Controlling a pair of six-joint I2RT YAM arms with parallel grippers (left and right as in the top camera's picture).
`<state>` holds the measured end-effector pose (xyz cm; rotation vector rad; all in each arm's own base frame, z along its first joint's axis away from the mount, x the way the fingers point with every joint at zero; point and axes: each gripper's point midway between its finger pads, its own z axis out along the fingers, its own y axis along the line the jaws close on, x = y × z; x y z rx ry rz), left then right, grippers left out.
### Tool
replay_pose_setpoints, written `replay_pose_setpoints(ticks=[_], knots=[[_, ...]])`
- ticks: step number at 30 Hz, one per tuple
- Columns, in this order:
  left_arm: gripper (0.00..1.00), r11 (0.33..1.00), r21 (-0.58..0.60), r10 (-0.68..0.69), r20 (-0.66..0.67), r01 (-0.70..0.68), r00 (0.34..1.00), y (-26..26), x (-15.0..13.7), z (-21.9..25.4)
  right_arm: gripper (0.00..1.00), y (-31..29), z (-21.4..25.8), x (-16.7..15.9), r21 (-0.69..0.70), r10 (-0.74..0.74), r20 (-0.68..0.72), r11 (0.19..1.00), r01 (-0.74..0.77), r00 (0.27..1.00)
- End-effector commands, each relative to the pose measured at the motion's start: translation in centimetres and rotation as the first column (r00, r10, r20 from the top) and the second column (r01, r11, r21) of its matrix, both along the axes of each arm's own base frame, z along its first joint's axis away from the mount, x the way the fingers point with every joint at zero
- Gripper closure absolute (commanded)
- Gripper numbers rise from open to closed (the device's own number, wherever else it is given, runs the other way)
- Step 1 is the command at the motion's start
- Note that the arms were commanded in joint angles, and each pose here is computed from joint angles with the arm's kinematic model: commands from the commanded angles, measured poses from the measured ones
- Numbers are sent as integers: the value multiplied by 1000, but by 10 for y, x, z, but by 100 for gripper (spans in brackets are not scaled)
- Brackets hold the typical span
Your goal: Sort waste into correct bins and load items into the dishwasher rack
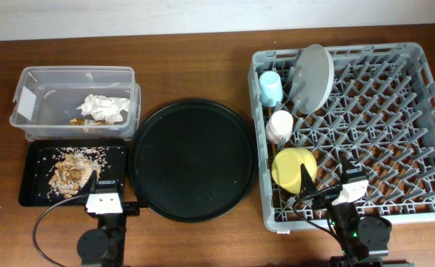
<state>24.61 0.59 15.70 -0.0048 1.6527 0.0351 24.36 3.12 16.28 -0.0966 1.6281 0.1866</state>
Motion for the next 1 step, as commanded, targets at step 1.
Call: replay_pose_setpoints(ticks=[1], knots=[[1,1000,18,-16,2,16,1000,-2,0,-1,2,-1,-3,0,6,-1,-4,1000,1,1000]])
